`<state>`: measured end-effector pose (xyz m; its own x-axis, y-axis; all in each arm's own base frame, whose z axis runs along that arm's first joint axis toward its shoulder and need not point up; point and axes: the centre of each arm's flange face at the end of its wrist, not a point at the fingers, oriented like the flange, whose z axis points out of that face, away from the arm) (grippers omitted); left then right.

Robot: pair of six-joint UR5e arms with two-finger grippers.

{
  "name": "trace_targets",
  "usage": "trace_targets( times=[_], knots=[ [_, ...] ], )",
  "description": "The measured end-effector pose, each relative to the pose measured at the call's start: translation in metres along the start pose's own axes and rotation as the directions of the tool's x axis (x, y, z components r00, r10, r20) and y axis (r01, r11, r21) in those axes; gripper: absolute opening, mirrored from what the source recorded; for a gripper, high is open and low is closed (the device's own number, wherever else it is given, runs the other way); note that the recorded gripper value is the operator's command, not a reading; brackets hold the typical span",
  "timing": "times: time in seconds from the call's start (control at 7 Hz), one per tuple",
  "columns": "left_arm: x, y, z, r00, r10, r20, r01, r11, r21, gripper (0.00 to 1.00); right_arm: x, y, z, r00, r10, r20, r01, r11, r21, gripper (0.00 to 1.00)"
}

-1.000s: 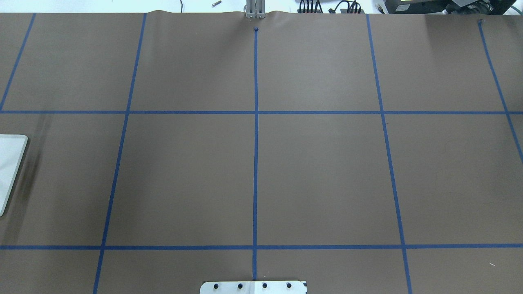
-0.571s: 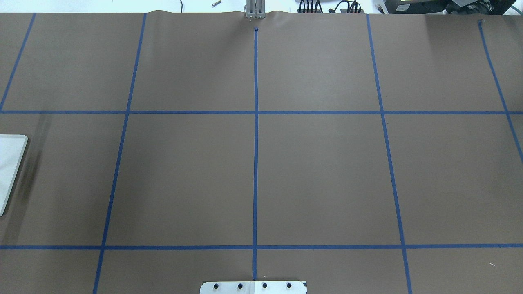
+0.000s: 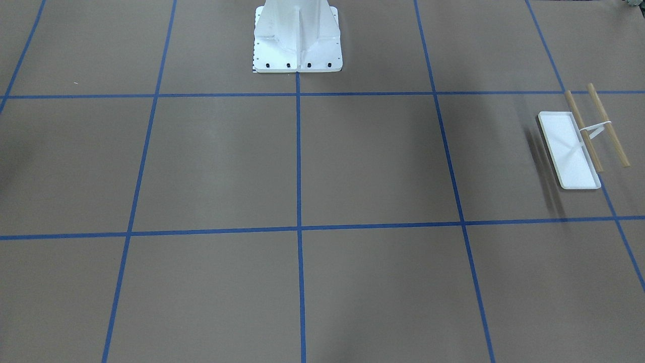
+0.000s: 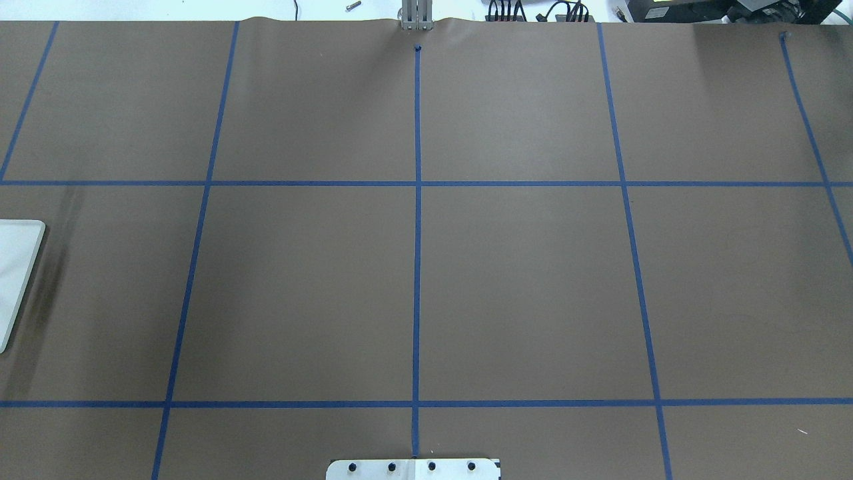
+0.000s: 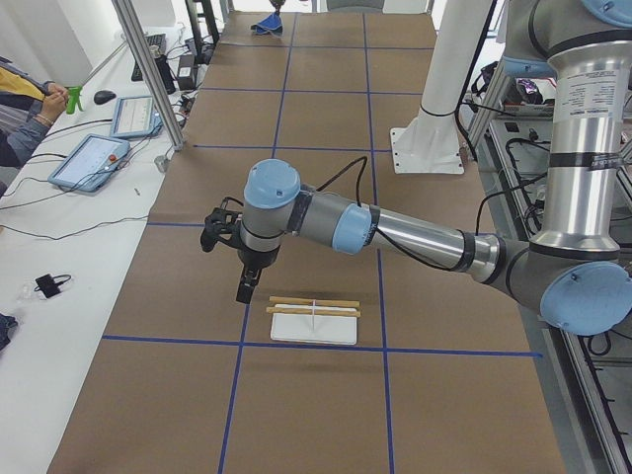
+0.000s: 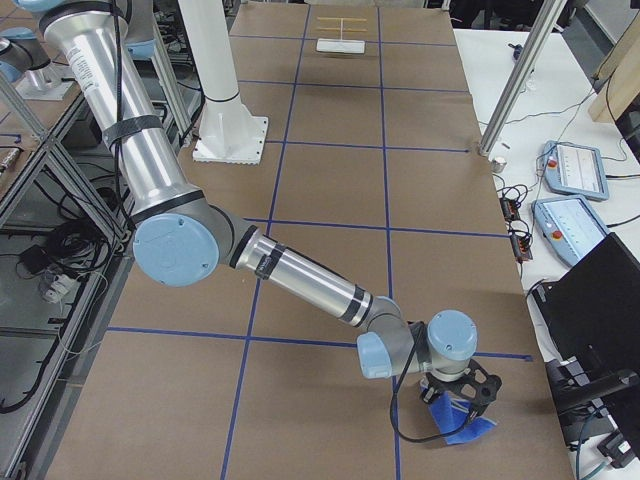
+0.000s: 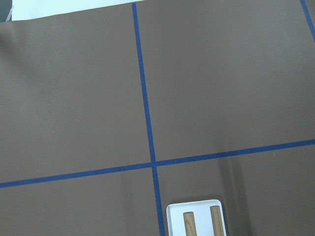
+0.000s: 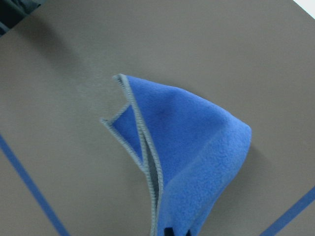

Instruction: Hang towel on rack

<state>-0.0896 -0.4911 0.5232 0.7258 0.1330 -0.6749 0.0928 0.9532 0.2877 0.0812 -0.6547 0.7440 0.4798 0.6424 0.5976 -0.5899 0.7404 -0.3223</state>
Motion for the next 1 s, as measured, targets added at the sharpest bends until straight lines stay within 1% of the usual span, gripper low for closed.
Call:
trace_targets(
  times=[0.14,0.29,0.43,0.57,0.71,0.86,1.0],
  knots=[
    [0.002,-0.007,0.002,0.999,-0.03,-0.025,0.03,1.0,-0.004,0.98,-0.046,0.006,-0.039,1.0,0.014,0.013,-0.014,1.0,-0.01,0.0],
    [0.011,-0.021,0.005,0.992,-0.104,-0.071,0.103,0.995,-0.014,0.98,-0.094,0.024,-0.084,0.999,0.037,0.018,-0.037,0.999,-0.018,0.0],
    [0.026,-0.036,0.008,0.977,-0.183,-0.113,0.18,0.983,-0.032,0.98,-0.142,0.055,-0.122,0.998,0.06,0.02,-0.06,0.998,-0.028,0.0],
    [0.048,-0.056,0.008,0.951,-0.272,-0.15,0.266,0.962,-0.054,0.98,-0.193,0.1,-0.151,0.996,0.091,0.027,-0.09,0.995,-0.042,0.0],
    [0.075,-0.077,0.006,0.918,-0.354,-0.177,0.345,0.935,-0.079,0.98,-0.241,0.155,-0.177,0.99,0.136,0.048,-0.133,0.99,-0.057,0.0],
    [0.103,-0.095,0.006,0.884,-0.422,-0.201,0.408,0.906,-0.112,0.98,-0.281,0.208,-0.2,0.981,0.175,0.082,-0.169,0.982,-0.084,0.0],
    [0.128,-0.109,0.008,0.845,-0.483,-0.228,0.456,0.875,-0.162,0.98,-0.317,0.253,-0.226,0.971,0.202,0.129,-0.185,0.974,-0.135,0.0]
  ],
)
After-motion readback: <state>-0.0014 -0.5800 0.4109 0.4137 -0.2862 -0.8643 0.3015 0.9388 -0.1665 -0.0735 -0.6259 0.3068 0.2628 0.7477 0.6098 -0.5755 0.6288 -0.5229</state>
